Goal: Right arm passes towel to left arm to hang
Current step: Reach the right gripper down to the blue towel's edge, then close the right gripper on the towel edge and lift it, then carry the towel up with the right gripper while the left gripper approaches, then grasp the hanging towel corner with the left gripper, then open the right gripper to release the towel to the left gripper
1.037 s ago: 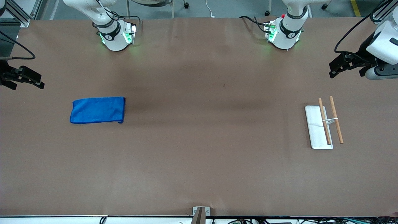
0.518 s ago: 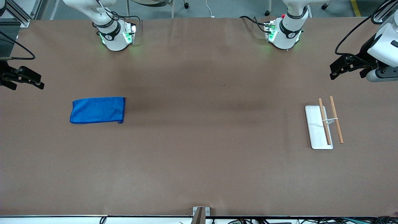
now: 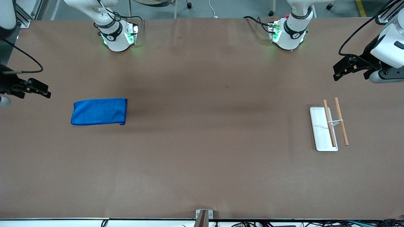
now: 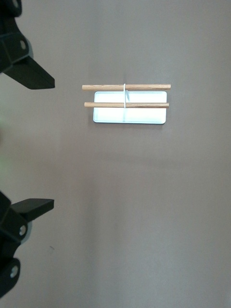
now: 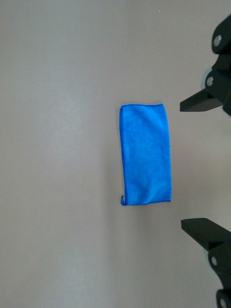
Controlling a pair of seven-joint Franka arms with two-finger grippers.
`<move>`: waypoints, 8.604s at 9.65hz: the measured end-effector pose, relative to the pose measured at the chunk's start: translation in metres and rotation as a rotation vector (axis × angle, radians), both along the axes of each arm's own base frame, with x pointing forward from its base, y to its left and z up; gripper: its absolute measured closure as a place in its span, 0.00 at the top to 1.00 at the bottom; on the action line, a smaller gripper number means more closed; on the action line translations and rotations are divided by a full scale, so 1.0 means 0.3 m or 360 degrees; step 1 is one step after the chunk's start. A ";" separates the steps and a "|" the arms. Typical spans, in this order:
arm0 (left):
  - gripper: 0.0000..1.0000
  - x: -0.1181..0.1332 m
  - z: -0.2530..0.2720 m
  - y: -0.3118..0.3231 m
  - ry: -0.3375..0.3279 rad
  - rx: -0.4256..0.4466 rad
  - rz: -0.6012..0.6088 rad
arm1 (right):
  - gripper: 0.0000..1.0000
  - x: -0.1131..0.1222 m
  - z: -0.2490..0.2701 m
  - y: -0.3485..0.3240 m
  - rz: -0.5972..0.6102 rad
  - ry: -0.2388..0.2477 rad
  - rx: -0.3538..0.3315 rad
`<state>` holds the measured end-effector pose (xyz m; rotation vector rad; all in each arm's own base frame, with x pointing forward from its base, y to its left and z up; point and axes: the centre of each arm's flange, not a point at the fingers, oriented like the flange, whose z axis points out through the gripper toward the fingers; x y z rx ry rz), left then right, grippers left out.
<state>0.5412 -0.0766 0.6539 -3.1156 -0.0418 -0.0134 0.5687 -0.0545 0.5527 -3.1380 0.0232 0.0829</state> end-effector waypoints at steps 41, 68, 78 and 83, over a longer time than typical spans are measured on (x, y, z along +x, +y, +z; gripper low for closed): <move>1.00 0.132 -0.231 -0.447 0.0078 -0.0571 -0.0409 | 0.14 0.097 -0.659 0.552 -0.0101 0.0048 0.0726; 0.39 0.301 -0.769 -0.662 0.0619 -0.2691 -0.0206 | 0.14 -0.065 -0.058 1.559 -0.0236 0.0113 0.2284; 0.04 0.376 -0.654 -0.544 0.0558 -0.2360 -0.0115 | 0.44 -0.034 -0.064 1.526 -0.0248 0.0068 0.2256; 0.04 0.399 -0.649 -0.469 0.0607 -0.2158 0.0002 | 1.00 0.064 -0.113 1.351 0.0000 -0.0173 0.1767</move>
